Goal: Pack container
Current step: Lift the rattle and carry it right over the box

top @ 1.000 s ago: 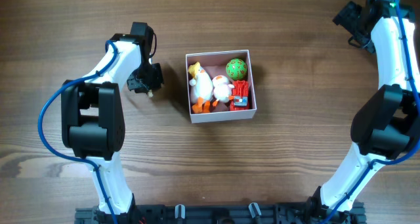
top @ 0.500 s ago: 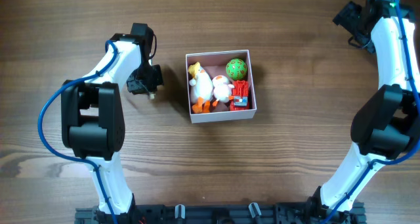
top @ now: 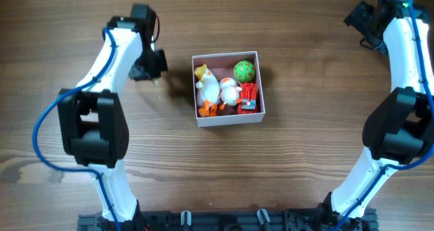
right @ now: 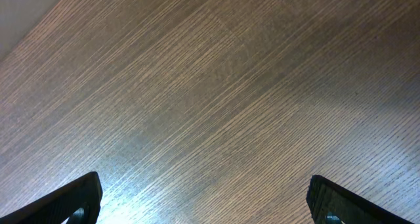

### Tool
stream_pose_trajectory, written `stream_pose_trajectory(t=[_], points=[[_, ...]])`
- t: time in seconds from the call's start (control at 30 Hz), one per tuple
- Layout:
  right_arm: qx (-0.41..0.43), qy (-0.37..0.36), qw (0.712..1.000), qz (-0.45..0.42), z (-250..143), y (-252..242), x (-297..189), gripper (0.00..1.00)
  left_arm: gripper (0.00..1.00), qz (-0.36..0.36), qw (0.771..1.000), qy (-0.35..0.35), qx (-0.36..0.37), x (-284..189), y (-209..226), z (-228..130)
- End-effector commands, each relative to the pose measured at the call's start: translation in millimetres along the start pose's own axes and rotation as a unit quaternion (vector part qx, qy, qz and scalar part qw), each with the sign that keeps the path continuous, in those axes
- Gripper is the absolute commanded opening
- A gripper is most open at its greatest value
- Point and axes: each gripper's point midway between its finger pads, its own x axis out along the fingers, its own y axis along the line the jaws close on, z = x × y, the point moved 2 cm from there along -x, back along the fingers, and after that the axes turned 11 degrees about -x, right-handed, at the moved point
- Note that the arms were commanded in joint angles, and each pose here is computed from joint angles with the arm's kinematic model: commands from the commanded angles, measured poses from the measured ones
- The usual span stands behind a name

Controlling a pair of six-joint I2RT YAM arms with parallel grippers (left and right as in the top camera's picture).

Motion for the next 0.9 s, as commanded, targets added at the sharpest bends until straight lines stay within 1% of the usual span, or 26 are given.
stream_pose_trajectory(t=[0.0,0.1,0.33,0.5,0.67,0.87], points=[[0.007,-0.011,1.000,0.005,4.1,-0.1,-11.5,1.00,0.05,-0.059,0.995,-0.074,0.036,-68.2,-38.4,1.8],[0.006,-0.011,1.000,0.005,4.1,-0.1,-11.5,1.00,0.06,-0.084,0.989,-0.092,0.075,-88.0,-69.2,-17.0],[0.007,-0.011,1.000,0.005,4.2,-0.1,-11.6,1.00,0.07,-0.104,0.977,-0.085,0.165,-90.2,-128.9,-71.9],[0.007,-0.011,1.000,0.005,4.1,-0.1,-11.5,1.00,0.14,-0.124,0.967,-0.093,0.205,-88.9,-160.8,-94.0],[0.007,-0.011,1.000,0.005,4.1,-0.1,-11.5,1.00,0.15,-0.121,0.963,-0.083,0.224,-76.4,-174.8,-107.5],[0.007,-0.011,1.000,0.005,4.2,-0.1,-11.6,1.00,0.17,-0.102,0.965,-0.061,0.232,-52.0,-178.5,-113.7]])
